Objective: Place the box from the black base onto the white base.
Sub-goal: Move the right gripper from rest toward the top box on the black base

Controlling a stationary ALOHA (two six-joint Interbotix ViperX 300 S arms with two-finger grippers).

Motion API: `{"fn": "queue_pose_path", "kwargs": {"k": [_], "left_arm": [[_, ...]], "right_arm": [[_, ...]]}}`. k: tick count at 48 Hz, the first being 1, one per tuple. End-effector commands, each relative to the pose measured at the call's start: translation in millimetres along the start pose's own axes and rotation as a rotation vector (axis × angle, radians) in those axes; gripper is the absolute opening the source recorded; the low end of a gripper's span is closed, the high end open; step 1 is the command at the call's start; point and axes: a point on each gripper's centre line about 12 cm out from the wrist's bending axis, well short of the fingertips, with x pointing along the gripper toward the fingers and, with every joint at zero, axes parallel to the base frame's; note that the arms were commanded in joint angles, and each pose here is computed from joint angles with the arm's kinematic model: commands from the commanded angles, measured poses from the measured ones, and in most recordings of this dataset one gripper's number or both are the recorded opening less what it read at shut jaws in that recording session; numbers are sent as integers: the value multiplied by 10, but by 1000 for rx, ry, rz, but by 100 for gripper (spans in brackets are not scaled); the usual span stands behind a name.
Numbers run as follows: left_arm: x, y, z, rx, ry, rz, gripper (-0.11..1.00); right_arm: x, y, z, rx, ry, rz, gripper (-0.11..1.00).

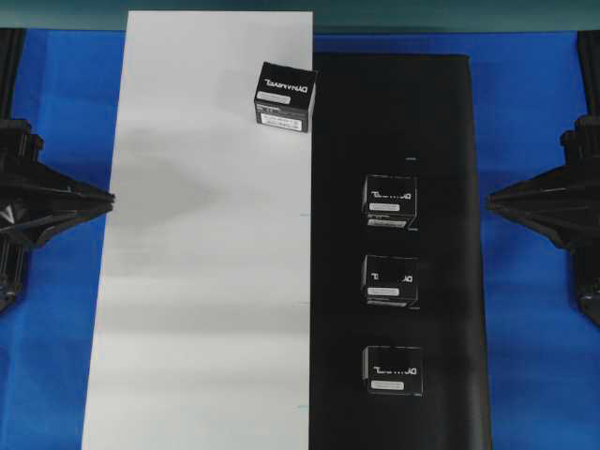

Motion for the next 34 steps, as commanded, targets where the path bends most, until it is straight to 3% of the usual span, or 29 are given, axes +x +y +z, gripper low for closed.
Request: {"fn": "queue_pose_path", "kwargs": {"k": [1, 8, 12, 21, 34], "left_arm": [[30, -26, 68, -1, 6, -14, 14], [47, -46, 128, 0, 46, -24, 2], [57, -64, 154, 0, 74, -32, -3], [68, -72, 185, -3, 109, -36, -4], [70, -72, 220, -5, 100, -36, -4]], "right_arm": [[33, -69, -27, 33, 25, -37, 14], [83, -230, -140, 179, 282, -132, 4], [91, -306, -138, 186, 428, -166, 4], [120, -413, -175, 190, 632, -207, 5], [214, -606, -521, 167, 916, -246, 9]]}}
